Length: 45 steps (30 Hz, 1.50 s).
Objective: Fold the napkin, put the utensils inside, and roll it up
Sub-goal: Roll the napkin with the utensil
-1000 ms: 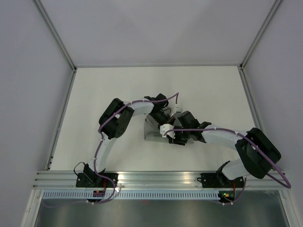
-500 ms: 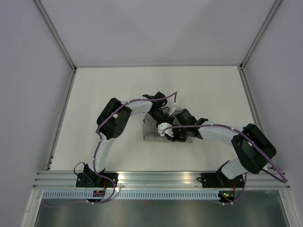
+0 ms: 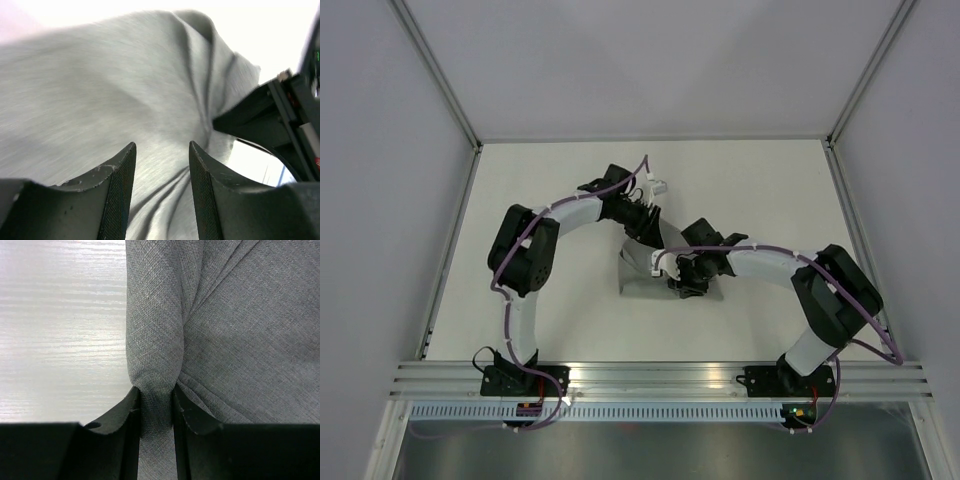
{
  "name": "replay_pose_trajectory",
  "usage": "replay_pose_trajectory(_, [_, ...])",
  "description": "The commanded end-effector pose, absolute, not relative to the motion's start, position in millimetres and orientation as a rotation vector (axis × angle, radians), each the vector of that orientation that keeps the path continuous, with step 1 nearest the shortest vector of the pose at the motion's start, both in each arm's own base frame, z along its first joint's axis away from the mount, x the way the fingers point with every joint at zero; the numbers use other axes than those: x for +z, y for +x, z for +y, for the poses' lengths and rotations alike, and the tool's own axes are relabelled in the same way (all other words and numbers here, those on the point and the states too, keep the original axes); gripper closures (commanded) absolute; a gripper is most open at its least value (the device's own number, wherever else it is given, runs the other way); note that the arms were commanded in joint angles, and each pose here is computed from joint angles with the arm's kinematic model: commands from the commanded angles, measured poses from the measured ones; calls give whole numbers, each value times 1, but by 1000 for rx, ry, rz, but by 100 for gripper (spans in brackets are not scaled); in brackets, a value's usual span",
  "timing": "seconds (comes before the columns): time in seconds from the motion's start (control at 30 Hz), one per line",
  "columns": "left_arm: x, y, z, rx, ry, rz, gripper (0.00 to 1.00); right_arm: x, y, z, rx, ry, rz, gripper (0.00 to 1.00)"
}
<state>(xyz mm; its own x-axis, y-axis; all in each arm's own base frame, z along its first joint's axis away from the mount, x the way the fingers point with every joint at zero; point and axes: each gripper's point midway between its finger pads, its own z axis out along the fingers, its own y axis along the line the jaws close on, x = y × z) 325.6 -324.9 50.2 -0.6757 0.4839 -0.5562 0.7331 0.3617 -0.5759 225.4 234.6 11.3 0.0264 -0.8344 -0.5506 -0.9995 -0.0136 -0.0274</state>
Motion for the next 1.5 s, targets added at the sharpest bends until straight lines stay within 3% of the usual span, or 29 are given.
replay_pose_trajectory(0.0, [111, 372, -317, -1130, 899, 2174, 48, -27, 183, 200, 666, -1967, 2160, 91])
replay_pose_trajectory(0.2, [174, 391, -297, -1004, 761, 1997, 47, -18, 194, 194, 845, -1959, 2298, 92])
replay_pose_trajectory(0.23, [172, 387, -295, -1002, 752, 1991, 47, -17, 181, 189, 963, -1951, 2371, 91])
replay_pose_trajectory(0.3, [207, 383, -295, -1006, 749, 1866, 47, -17, 191, 186, 1017, -1928, 2399, 91])
replay_pose_trajectory(0.57, [242, 342, -273, -904, 694, 1666, 46, -23, 212, 170, 1146, -1859, 2542, 91])
replay_pose_trajectory(0.83, [213, 305, -305, -583, 884, 1630, 44, -39, 235, 167, 1082, -1762, 2709, 92])
replay_pose_trajectory(1.47, [101, 239, -352, -184, 1289, 1634, 42, -50, 266, 166, 1035, -1688, 2764, 91])
